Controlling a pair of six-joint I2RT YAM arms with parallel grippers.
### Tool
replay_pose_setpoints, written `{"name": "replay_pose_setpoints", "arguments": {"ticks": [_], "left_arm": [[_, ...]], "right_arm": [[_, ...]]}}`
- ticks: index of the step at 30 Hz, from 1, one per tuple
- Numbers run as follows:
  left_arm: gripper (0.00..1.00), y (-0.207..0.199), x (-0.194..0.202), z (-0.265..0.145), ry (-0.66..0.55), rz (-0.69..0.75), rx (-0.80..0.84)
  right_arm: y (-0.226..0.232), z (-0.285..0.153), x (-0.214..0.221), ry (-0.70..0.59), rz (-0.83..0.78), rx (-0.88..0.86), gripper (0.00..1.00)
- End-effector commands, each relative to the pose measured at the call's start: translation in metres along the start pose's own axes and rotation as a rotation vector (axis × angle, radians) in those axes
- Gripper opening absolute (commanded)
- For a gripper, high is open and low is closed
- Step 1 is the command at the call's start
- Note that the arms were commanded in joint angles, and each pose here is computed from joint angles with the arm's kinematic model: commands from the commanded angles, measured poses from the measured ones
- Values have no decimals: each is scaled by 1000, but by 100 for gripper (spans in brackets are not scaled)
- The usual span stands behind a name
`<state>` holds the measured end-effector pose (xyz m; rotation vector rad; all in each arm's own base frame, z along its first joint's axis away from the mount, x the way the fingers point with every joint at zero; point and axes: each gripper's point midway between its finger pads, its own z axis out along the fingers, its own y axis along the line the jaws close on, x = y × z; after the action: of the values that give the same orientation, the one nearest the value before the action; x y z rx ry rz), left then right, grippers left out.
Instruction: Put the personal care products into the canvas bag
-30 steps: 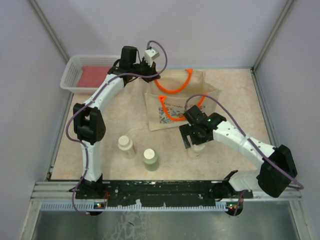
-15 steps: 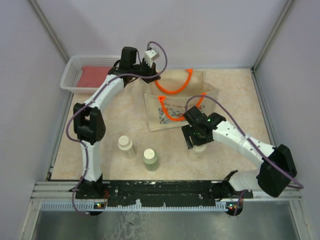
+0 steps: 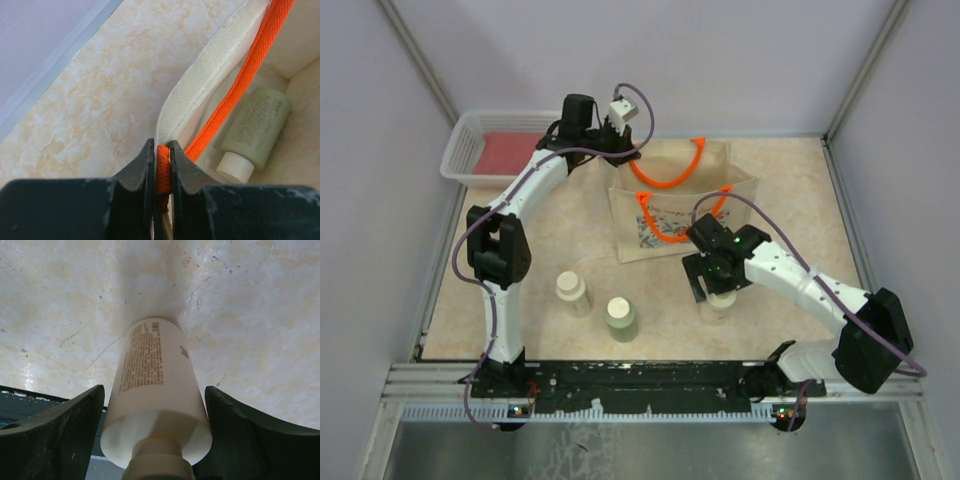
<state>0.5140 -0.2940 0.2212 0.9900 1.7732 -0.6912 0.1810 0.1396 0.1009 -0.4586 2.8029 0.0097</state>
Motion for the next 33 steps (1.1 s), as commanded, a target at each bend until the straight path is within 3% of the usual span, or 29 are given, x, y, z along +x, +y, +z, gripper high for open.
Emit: {"name": "replay_pose_setpoints", "arguments": {"ticks": [1,13,15,21,27,33], "left_arm": [[0,2,-18,-11,-43,35,-12],[0,2,-15,-11,-37,32,-10],[0,1,-15,-11,-36,31,-8],[0,1,-14,-12,-35,31,-9],[0,1,-14,-12,-36,31,-8],[0,0,-15,-13,-35,33,-9]], "right_arm": [[7,-9,-11,-32,-3,-15,82],[11,-5,-4,-1,1,-16,79],[11,-4,-3,9,-3,-13,72],[12,-8,-5,12,-12,-10,33],[13,-48,-38,-81,-19,-17,3],[42,-123,-89,-273,-74,-215,0]]}}
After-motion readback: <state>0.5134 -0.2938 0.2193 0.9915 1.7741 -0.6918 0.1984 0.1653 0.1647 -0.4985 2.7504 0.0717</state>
